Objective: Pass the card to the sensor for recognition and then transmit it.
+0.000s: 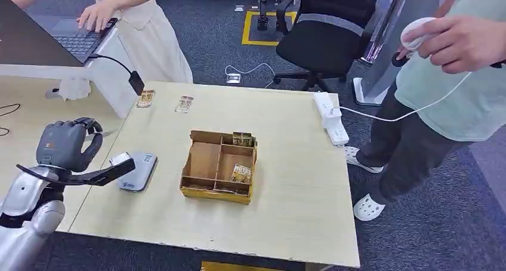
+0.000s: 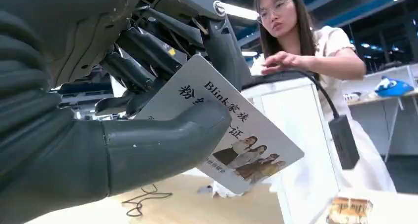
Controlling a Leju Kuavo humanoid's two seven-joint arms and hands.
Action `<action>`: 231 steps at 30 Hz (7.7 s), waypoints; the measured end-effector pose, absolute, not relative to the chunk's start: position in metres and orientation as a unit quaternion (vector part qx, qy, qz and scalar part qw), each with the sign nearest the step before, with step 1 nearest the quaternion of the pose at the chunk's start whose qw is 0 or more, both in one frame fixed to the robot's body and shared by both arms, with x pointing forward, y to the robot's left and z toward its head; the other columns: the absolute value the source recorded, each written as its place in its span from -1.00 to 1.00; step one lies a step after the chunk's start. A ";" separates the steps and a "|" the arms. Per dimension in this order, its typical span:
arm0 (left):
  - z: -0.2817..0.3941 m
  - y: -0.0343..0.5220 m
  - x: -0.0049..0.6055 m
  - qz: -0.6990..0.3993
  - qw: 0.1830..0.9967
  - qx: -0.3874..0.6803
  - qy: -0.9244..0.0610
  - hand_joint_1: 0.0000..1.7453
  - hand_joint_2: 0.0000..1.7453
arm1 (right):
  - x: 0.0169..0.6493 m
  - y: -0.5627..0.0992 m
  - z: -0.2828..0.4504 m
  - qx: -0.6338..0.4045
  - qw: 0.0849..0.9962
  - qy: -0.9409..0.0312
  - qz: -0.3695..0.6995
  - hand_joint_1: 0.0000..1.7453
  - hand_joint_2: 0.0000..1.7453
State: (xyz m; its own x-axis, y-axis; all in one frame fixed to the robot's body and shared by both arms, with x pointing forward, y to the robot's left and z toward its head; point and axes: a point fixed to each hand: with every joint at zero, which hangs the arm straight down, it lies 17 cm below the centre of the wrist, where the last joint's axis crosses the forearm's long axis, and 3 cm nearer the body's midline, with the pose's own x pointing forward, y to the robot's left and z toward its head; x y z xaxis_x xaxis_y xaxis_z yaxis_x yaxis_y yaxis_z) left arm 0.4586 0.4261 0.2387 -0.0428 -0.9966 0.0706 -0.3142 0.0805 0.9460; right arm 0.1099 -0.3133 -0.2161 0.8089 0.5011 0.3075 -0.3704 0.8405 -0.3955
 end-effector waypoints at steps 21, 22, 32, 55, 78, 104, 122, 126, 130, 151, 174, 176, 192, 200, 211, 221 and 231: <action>0.169 0.410 0.433 -0.436 0.463 0.527 -0.564 1.00 1.00 | 0.115 -0.313 -0.214 -0.160 0.940 -0.205 0.221 -1.00 1.00; 0.168 0.409 0.433 -0.436 0.464 0.526 -0.564 1.00 1.00 | 0.116 -0.314 -0.214 -0.160 0.940 -0.205 0.220 -1.00 1.00; 0.162 0.406 0.433 -0.431 0.471 0.522 -0.566 1.00 1.00 | 0.118 -0.312 -0.214 -0.158 0.940 -0.207 0.220 -1.00 1.00; 0.123 0.394 0.426 -0.413 0.506 0.514 -0.556 1.00 1.00 | 0.120 -0.311 -0.214 -0.157 0.940 -0.209 0.218 -1.00 1.00; 0.110 0.397 0.443 -0.396 0.505 0.563 -0.522 1.00 1.00 | 0.122 -0.303 -0.210 -0.165 0.938 -0.203 0.227 -1.00 1.00; 0.083 0.385 0.452 -0.401 0.530 0.560 -0.494 1.00 1.00 | 0.127 -0.299 -0.207 -0.162 0.938 -0.209 0.224 -1.00 1.00; 0.034 0.371 0.443 -0.468 0.559 0.518 -0.447 1.00 1.00 | 0.132 -0.298 -0.206 -0.163 0.937 -0.212 0.225 -1.00 1.00; 0.032 0.370 0.442 -0.470 0.559 0.517 -0.447 1.00 1.00 | 0.132 -0.298 -0.206 -0.163 0.937 -0.212 0.222 -1.00 1.00; 0.029 0.369 0.441 -0.473 0.561 0.514 -0.445 1.00 1.00 | 0.132 -0.297 -0.206 -0.163 0.938 -0.212 0.221 -1.00 1.00; 0.039 0.379 0.448 -0.458 0.565 0.512 -0.457 1.00 1.00 | 0.135 -0.296 -0.206 -0.160 0.937 -0.218 0.221 -1.00 1.00; 0.171 0.378 0.500 -0.351 0.493 0.508 -0.613 1.00 1.00 | 0.138 -0.292 -0.207 -0.148 0.931 -0.232 0.238 -1.00 1.00; 0.201 0.378 0.509 -0.341 0.470 0.513 -0.632 1.00 1.00 | 0.140 -0.292 -0.208 -0.147 0.930 -0.235 0.240 -1.00 1.00; 0.285 0.378 0.530 -0.300 0.414 0.503 -0.697 1.00 1.00 | 0.147 -0.294 -0.211 -0.147 0.929 -0.242 0.239 -1.00 1.00; 0.288 0.380 0.531 -0.300 0.412 0.505 -0.696 1.00 1.00 | 0.145 -0.295 -0.213 -0.148 0.929 -0.238 0.242 -1.00 1.00; 0.292 0.371 0.534 -0.284 0.427 0.468 -0.719 -1.00 1.00 | 0.148 -0.291 -0.214 -0.143 0.931 -0.240 0.236 -1.00 1.00; 0.297 0.360 0.532 -0.277 0.426 0.439 -0.741 -1.00 1.00 | 0.145 -0.287 -0.215 -0.141 0.931 -0.239 0.237 -1.00 1.00; 0.298 0.358 0.531 -0.278 0.423 0.438 -0.743 -1.00 1.00 | 0.144 -0.286 -0.215 -0.141 0.931 -0.238 0.237 -1.00 1.00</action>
